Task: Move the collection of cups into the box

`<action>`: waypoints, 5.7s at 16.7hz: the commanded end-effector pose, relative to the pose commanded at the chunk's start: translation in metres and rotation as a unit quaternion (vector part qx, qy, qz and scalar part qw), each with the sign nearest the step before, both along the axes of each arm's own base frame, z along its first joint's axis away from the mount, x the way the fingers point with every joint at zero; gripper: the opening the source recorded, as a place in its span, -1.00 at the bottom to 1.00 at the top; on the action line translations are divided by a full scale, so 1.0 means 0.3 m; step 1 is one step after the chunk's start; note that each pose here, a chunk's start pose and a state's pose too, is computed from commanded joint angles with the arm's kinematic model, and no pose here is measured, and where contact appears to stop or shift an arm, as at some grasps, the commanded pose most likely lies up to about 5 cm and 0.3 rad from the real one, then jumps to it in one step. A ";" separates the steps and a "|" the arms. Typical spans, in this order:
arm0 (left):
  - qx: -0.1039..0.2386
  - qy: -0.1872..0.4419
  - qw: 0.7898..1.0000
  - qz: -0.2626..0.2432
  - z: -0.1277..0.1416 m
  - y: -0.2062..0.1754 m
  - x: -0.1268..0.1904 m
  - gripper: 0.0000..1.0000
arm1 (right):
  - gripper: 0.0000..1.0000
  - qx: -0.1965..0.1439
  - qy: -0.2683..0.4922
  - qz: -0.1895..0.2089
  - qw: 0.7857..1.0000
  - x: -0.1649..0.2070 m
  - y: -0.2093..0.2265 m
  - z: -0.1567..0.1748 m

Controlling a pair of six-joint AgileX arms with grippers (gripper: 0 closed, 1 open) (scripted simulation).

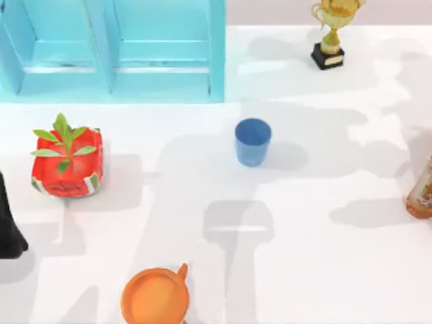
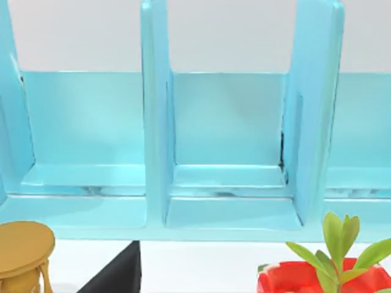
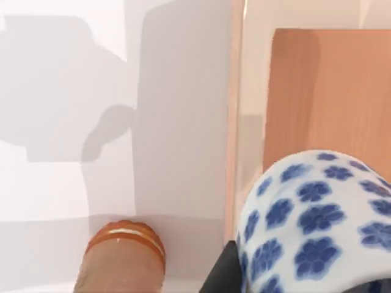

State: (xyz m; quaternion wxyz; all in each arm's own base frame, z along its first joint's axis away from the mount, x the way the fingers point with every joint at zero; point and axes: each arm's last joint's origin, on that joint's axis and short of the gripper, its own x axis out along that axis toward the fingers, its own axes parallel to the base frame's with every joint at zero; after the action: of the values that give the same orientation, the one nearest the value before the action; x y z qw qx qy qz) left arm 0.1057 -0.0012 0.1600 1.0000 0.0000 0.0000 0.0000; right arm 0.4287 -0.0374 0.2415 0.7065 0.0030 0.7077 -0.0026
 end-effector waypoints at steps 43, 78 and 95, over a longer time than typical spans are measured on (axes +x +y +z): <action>0.000 0.000 1.000 0.000 0.000 0.000 0.000 1.00 | 0.06 -0.002 -0.002 -0.001 1.000 -0.708 -0.363 -0.084; 0.000 0.000 1.000 0.000 0.000 0.000 0.000 1.00 | 1.00 -0.002 0.000 0.000 1.000 -0.693 -0.357 0.248; 0.000 0.000 1.000 0.000 0.000 0.000 0.000 1.00 | 1.00 -0.016 -0.079 0.000 0.997 -0.036 0.854 0.077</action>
State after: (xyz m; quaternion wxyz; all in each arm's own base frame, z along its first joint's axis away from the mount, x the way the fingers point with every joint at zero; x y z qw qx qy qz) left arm 0.1057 -0.0012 0.1600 1.0000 0.0000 0.0000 0.0000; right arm 0.4178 0.2187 0.2647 0.7598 -0.0082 0.6499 -0.0133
